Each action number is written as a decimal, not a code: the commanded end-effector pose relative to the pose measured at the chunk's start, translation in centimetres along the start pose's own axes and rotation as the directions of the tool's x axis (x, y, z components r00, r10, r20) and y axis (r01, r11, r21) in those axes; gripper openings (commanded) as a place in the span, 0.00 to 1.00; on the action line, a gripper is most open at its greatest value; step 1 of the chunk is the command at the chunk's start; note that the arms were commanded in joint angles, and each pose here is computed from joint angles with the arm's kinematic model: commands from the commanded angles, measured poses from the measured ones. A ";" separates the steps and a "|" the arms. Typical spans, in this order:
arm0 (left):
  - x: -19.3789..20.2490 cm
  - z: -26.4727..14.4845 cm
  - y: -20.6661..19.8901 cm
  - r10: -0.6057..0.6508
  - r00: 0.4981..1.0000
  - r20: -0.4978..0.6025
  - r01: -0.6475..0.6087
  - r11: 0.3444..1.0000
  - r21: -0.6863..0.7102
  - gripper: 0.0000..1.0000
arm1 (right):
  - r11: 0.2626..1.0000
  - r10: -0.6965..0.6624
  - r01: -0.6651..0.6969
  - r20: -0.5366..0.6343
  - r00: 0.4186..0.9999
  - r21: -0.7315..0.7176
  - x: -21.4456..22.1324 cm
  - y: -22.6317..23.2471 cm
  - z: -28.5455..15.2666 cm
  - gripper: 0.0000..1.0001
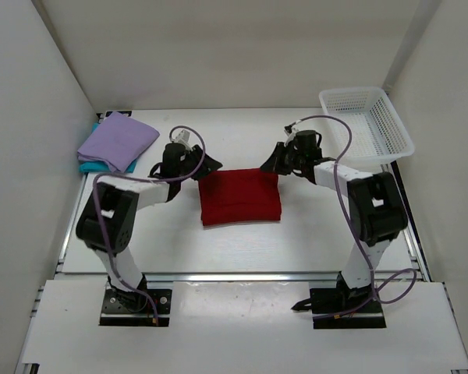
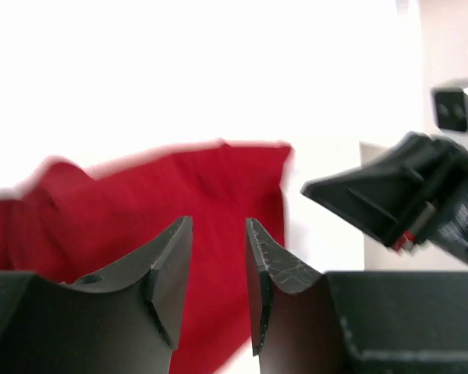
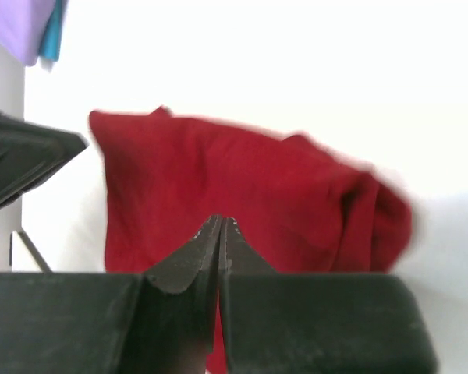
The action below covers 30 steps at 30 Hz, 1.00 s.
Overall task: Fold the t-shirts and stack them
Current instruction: Fold the long partially folded tshirt into a neat square
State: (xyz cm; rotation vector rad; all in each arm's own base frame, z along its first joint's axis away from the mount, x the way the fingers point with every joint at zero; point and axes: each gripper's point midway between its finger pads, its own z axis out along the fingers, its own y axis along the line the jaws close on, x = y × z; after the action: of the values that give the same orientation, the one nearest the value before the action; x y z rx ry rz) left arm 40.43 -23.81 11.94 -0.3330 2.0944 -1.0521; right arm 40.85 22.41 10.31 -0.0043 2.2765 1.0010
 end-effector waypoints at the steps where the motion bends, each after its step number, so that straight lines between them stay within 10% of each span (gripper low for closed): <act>1: -0.1 2.3 3.9 -0.059 0.996 -0.065 0.053 0.995 -0.086 0.42 | 1.000 0.000 0.000 -0.024 1.000 0.006 -0.8 -1.6 2.2 0.00; 11: -0.6 2.5 12.6 -0.165 0.986 -0.024 0.156 0.962 -0.223 0.41 | 0.982 0.174 -0.172 -0.020 0.985 0.076 0.6 -9.7 2.2 0.00; 21: -5.6 -1.4 7.4 -0.038 0.992 0.119 0.060 0.981 -0.186 0.61 | 0.992 0.124 -0.123 0.050 0.991 -0.032 -2.7 -4.2 -0.2 0.03; 30: 2.9 -6.8 10.1 0.026 1.000 -0.003 -0.026 0.959 -0.282 0.76 | 0.994 0.038 -0.022 0.146 0.989 -0.112 -0.2 1.9 -5.2 0.56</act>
State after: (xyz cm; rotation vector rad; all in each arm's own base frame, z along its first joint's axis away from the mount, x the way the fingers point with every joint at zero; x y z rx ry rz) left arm 39.06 -14.99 9.67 -0.4683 2.1022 -0.7974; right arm 38.61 19.86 12.43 0.0919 2.1787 1.0850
